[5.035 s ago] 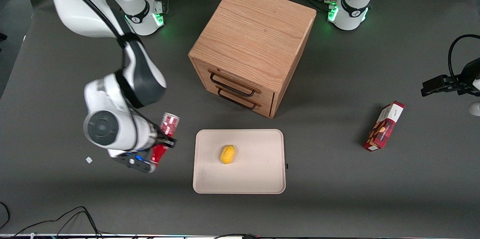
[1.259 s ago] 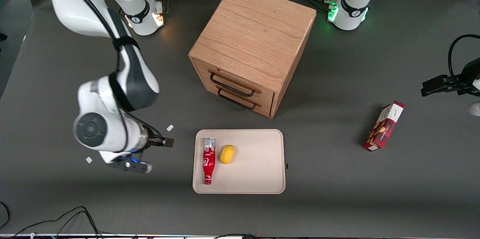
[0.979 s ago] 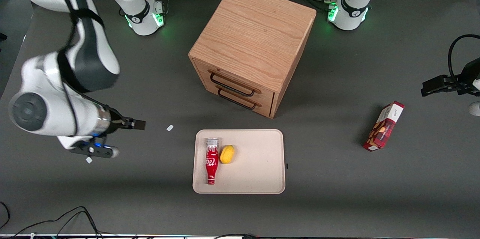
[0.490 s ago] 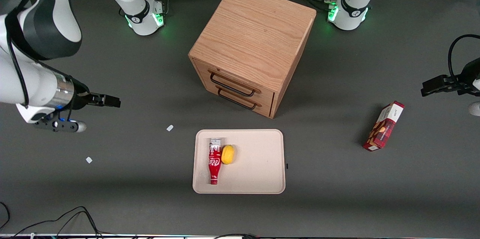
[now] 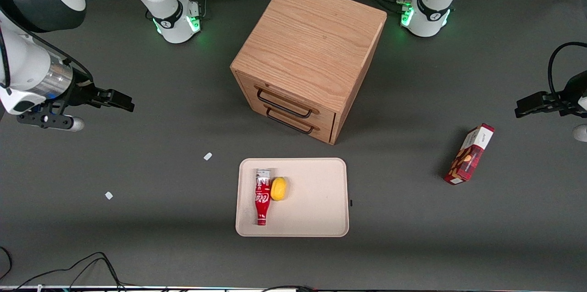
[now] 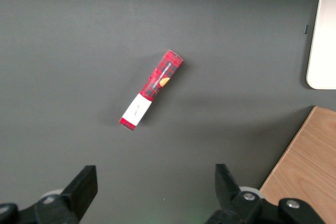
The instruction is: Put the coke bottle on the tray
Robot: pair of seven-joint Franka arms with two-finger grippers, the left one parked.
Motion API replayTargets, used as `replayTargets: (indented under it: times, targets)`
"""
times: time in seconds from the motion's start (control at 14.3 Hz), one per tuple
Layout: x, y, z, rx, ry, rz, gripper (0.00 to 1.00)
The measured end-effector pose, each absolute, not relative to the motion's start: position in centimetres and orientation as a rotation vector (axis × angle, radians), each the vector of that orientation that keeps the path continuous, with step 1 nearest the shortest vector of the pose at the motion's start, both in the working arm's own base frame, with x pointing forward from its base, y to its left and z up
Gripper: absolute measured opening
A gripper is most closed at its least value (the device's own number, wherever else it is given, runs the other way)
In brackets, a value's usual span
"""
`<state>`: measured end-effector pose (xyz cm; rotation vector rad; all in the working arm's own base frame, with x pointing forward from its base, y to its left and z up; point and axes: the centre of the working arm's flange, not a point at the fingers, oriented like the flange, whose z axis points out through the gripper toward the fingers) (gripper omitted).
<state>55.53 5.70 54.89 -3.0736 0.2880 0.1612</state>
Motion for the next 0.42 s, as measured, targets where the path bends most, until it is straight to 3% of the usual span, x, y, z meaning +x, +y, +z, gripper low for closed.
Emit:
replayTargets:
  times: [0.42]
  targets:
    - [55.43,5.98,55.64,-3.075,0.277,0.164,1.00]
